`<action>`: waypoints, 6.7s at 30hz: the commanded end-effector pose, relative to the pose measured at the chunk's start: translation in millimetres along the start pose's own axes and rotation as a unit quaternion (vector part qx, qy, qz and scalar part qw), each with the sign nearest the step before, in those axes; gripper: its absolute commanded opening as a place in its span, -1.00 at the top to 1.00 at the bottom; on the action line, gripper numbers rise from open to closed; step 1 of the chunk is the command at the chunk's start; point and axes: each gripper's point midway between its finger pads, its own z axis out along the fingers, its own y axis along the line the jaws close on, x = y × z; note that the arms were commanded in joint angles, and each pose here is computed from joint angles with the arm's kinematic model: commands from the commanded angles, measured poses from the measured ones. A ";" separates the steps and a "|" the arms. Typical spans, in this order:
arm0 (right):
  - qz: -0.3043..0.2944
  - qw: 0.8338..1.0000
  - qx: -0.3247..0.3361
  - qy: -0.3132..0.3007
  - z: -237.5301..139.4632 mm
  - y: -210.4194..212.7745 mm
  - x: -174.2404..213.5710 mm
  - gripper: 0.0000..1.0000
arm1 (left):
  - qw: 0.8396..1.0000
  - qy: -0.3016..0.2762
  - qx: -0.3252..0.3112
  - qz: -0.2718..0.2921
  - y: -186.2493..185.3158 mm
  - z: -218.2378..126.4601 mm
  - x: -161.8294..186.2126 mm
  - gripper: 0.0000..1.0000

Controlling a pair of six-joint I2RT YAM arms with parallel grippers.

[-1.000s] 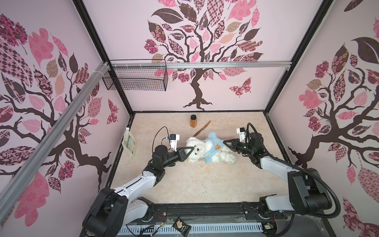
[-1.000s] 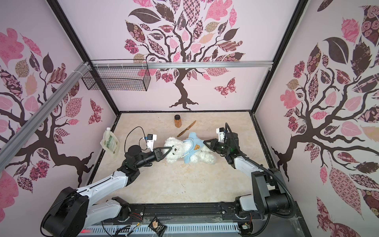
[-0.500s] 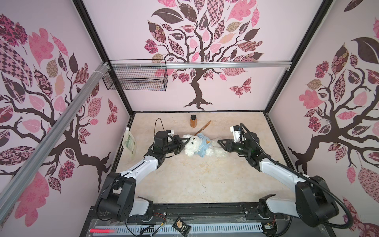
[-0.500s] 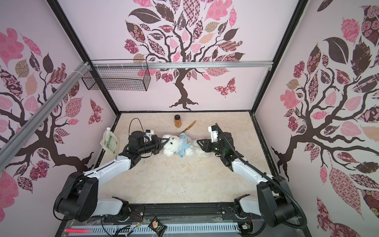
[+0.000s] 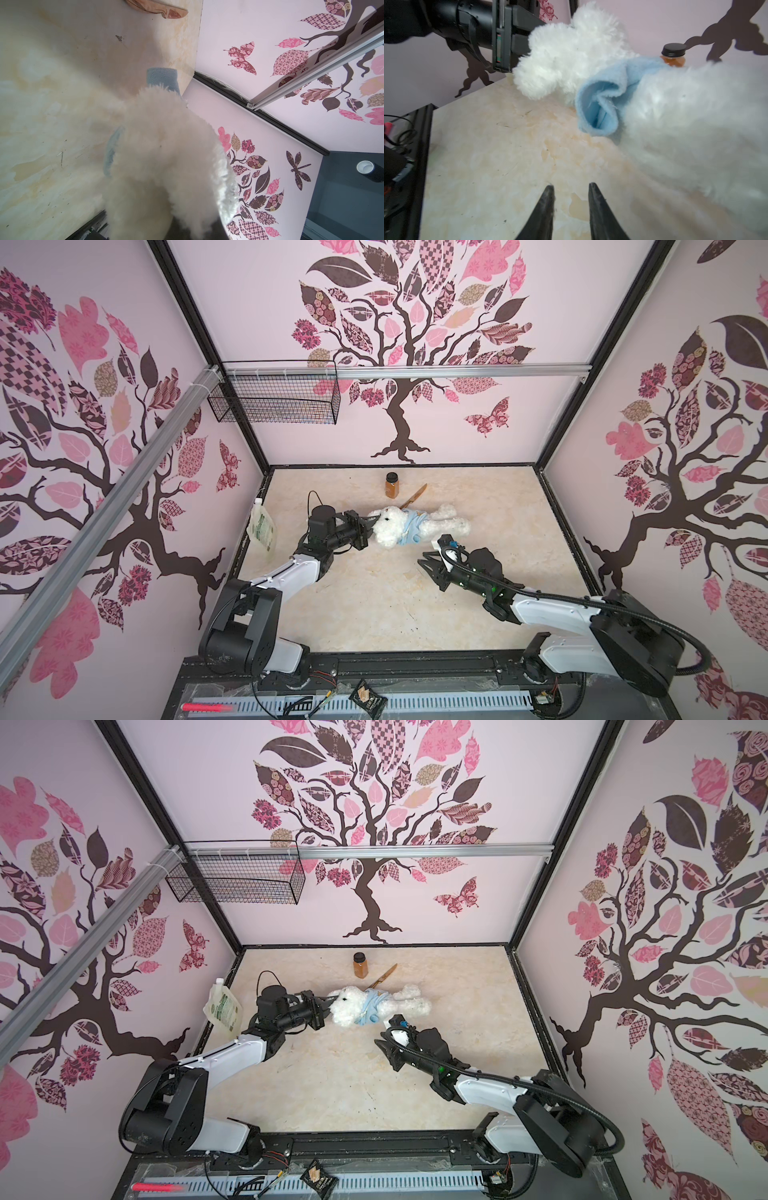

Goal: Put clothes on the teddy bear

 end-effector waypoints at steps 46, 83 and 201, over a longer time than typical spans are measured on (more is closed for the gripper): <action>-0.076 0.976 0.161 -0.122 28.9 -59.7 -42.6 1.00 | 0.998 0.052 0.018 0.016 -12.1 7.7 25.7 1.00; 0.288 0.900 0.301 -0.131 -84.2 -148.8 -48.4 1.00 | 0.835 -0.132 -0.309 0.436 88.3 -42.9 -29.9 1.00; 0.360 0.921 0.114 0.090 -10.3 -122.6 39.9 1.00 | 0.906 -0.021 -0.198 0.374 117.2 -14.1 -0.6 1.00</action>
